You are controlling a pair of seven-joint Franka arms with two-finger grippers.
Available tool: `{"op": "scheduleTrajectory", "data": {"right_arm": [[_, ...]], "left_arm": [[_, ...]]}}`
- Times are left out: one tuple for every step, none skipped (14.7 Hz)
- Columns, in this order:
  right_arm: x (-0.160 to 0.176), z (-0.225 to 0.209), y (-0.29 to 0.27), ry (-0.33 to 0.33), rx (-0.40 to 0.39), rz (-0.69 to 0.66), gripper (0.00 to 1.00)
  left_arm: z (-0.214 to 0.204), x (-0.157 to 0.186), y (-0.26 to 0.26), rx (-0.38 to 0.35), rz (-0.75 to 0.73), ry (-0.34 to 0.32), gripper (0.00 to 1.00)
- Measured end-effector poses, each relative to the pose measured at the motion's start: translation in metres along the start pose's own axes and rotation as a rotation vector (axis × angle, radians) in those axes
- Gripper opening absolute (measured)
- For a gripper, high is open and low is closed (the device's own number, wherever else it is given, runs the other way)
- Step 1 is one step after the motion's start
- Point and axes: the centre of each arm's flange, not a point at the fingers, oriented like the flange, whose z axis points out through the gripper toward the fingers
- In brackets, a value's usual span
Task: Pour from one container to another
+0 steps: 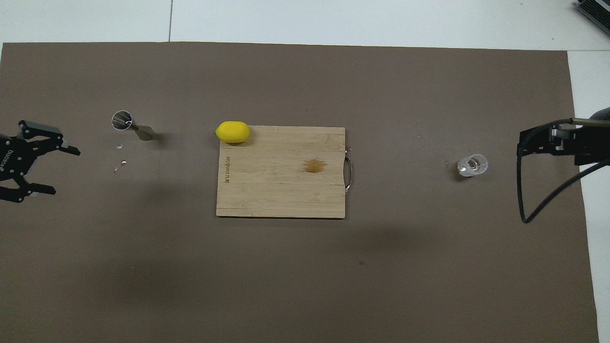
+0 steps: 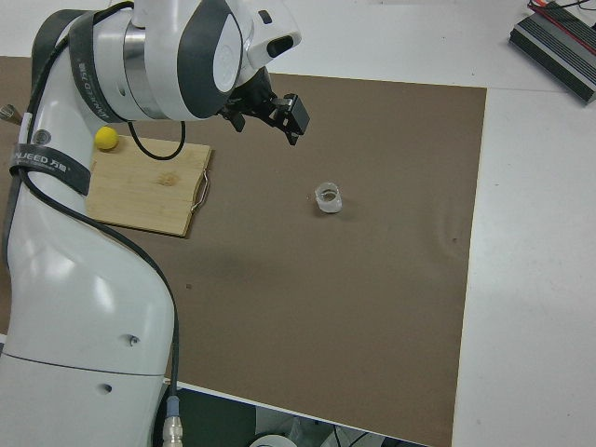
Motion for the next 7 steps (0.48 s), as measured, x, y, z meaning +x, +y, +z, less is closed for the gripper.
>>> {"op": "scheduleTrajectory", "data": {"right_arm": [[0.000,0.000,-0.002,-0.002,0.000,-0.004,1.00],[0.000,0.000,-0.002,-0.008,-0.001,-0.010,1.00],[0.000,-0.001,-0.003,-0.015,-0.003,-0.015,1.00],[-0.001,-0.002,-0.002,-0.022,-0.004,-0.019,1.00],[-0.002,-0.003,-0.002,-0.027,-0.005,-0.026,1.00],[-0.002,-0.003,-0.002,-0.032,-0.006,-0.039,1.00],[-0.002,-0.003,-0.003,-0.035,-0.006,-0.053,1.00]], "left_arm": [[0.007,0.009,-0.007,-0.060,-0.104,-0.026,1.00],[0.013,0.017,-0.014,-0.120,-0.215,-0.056,1.00],[0.018,0.023,-0.018,-0.172,-0.319,-0.081,1.00],[0.022,0.028,-0.019,-0.222,-0.424,-0.106,1.00],[0.028,0.031,-0.020,-0.271,-0.521,-0.135,1.00],[0.034,0.035,-0.021,-0.314,-0.601,-0.167,1.00],[0.042,0.039,-0.023,-0.353,-0.674,-0.204,1.00]]}}
